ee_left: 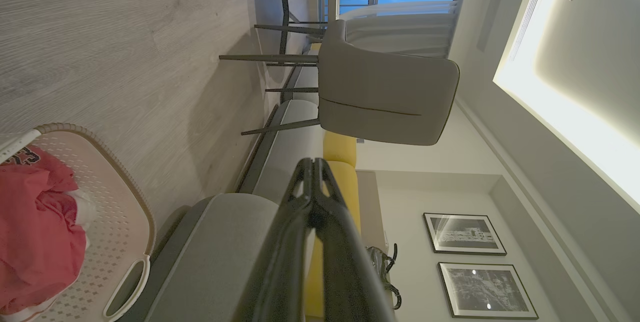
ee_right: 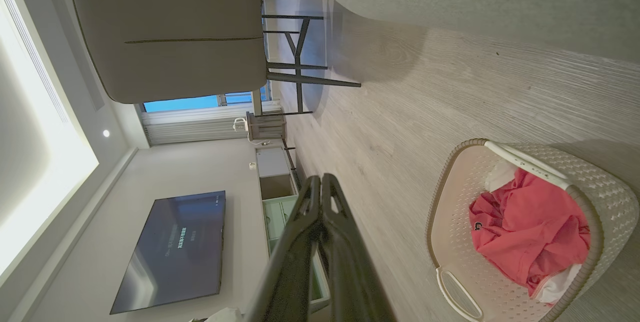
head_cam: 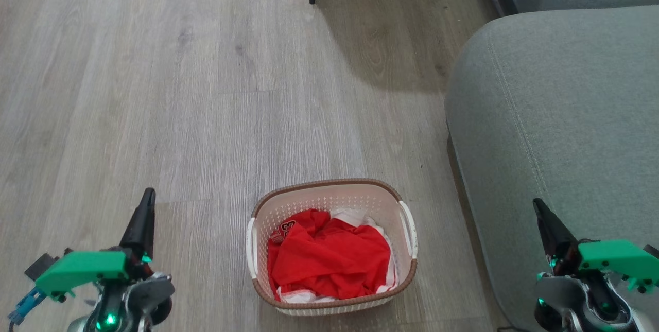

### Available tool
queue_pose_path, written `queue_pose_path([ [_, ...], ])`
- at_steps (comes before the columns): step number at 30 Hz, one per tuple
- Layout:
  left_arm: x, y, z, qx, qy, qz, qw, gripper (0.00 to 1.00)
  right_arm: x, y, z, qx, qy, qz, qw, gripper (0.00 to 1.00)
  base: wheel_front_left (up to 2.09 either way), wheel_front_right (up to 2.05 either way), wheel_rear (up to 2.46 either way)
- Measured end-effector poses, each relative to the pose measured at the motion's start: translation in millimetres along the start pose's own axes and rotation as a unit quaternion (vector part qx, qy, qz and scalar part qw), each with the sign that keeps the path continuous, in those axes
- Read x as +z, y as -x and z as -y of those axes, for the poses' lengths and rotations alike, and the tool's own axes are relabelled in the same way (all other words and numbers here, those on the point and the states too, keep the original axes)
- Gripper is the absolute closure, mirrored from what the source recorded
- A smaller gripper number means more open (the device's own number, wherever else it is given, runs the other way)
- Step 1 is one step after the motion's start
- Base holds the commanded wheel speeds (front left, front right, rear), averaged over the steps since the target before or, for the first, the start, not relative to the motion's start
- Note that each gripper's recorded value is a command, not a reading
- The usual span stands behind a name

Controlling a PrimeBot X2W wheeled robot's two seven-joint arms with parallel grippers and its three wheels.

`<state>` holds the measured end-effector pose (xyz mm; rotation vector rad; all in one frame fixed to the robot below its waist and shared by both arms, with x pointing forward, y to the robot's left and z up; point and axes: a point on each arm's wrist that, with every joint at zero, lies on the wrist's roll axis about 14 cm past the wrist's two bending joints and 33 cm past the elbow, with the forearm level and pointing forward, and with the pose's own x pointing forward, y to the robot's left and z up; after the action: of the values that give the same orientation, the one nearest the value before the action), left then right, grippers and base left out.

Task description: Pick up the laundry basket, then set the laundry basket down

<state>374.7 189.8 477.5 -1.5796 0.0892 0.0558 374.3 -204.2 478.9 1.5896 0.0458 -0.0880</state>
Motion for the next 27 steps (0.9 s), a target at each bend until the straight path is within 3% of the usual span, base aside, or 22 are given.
queue_pose_path([
  [27, 1.4, 0.1, 0.1, 0.000, 0.001, 0.002, 1.000, 1.00, 2.5, 0.2, -0.2, 0.000, 0.000, 0.003, 1.000, 1.00, 0.00, 0.00, 0.00],
])
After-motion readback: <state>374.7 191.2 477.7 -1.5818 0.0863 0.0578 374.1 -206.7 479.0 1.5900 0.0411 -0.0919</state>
